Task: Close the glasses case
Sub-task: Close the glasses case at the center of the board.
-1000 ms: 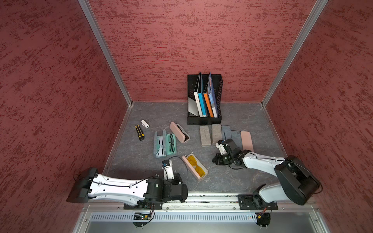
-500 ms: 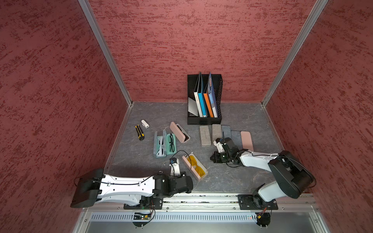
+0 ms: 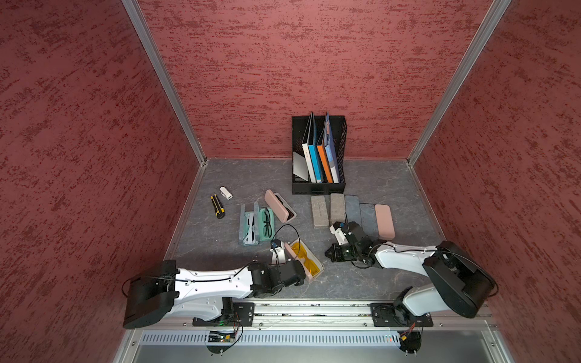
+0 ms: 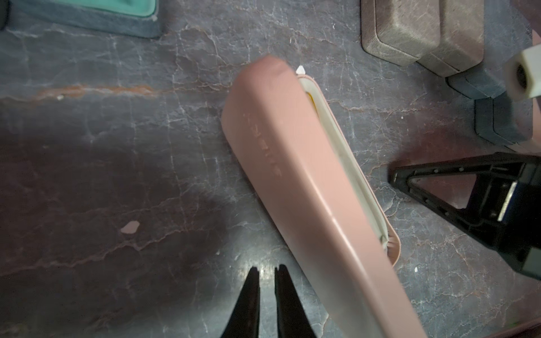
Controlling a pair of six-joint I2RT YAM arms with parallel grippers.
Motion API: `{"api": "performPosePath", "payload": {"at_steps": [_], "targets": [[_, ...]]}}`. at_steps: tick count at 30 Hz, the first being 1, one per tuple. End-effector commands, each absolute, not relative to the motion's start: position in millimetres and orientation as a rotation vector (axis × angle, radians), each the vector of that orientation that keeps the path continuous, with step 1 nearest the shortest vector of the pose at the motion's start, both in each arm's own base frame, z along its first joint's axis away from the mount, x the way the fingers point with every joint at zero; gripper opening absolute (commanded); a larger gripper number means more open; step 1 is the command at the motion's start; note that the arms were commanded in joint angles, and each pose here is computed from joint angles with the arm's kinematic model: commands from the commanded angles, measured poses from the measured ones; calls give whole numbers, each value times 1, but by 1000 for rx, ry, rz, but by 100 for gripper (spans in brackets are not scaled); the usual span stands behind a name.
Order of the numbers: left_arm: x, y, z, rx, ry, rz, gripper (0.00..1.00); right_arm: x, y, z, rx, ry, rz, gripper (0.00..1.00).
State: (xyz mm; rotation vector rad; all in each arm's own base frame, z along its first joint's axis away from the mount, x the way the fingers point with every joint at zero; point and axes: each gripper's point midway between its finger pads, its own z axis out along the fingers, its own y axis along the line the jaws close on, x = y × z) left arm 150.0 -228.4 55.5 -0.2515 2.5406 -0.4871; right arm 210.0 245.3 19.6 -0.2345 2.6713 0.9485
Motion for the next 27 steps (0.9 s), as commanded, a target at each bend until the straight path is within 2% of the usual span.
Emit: {"api": "performPosePath", "payload": {"at_steps": [1, 17, 24, 27], "targets": [[159, -241, 69, -216, 2512, -530, 15, 190, 236, 7, -217, 2727, 905, 0], [178, -254, 82, -192, 2465, -572, 19, 149, 261, 34, -375, 2666, 962, 0], [171, -235, 93, -214, 2437, -600, 24, 156, 245, 36, -327, 2652, 852, 5], [168, -227, 104, -219, 2398, -666, 30, 162, 239, 44, -305, 2633, 839, 11]]}}
